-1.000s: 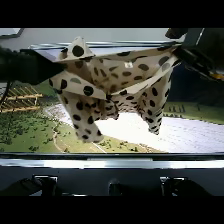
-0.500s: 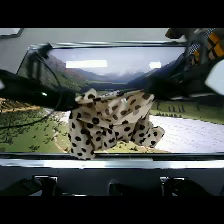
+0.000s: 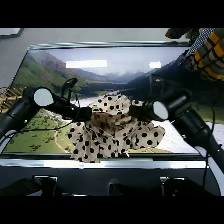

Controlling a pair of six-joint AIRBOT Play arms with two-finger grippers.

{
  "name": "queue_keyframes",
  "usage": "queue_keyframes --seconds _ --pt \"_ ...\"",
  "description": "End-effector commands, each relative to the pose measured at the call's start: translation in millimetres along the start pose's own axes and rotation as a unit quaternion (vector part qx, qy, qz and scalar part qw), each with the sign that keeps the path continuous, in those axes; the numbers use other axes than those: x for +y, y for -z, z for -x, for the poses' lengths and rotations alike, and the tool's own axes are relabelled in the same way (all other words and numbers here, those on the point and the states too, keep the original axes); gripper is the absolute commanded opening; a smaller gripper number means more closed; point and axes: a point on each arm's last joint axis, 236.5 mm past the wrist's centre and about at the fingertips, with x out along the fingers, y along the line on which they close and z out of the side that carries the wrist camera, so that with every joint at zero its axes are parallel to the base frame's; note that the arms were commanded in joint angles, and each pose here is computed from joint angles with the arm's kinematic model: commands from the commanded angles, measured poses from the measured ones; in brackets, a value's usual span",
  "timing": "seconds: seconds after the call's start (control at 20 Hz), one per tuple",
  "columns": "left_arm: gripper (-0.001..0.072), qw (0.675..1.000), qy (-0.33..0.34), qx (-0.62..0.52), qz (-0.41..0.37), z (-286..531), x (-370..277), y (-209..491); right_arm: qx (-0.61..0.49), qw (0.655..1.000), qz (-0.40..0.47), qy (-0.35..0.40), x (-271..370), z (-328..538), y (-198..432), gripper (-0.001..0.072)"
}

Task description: Fold the clothes and pants, and hang the long-sleeved shirts on hangers.

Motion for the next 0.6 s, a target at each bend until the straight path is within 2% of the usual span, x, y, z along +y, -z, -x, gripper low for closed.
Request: queue_keyframes --seconds 0.0,0.2,0.25,0.3,0.35,0.4,0.55 --pt "0.0017 1.0 0.0 -0.008 0.001 -7.6 2.3 -5.0 -0.038 0.998 -0.006 0.053 -5.7 -13.3 8.3 0.003" --pt "0.0018 1.0 -0.013 0.0 -0.003 -6.2 8.5 -0.3 -0.046 0.997 -0.028 0.063 -9.4 -12.9 7.2 0.0031" --pt "0.0039 1.0 -0.015 0.0 -0.003 -5.6 10.2 -0.5 -0.046 0.997 -0.028 0.061 -8.7 -13.0 6.8 0.0031" --pt "0.0203 1.0 -0.016 -0.003 0.001 -3.6 12.7 -2.5 -0.048 0.997 -0.027 0.059 -7.9 -13.0 6.1 0.0031" --pt "0.0471 1.0 -0.016 -0.009 0.007 0.3 16.7 -6.2 -0.053 0.997 -0.027 0.053 -4.8 -13.1 3.7 0.0031" --pt "0.0592 1.0 -0.015 -0.019 0.011 6.7 21.7 -12.0 -0.058 0.997 -0.026 0.044 -0.7 -13.3 1.0 0.0031" --pt "0.0597 0.997 -0.018 -0.073 0.024 44.9 51.4 -37.9 -0.074 0.997 -0.024 0.011 14.9 -13.0 -7.2 0.0031"
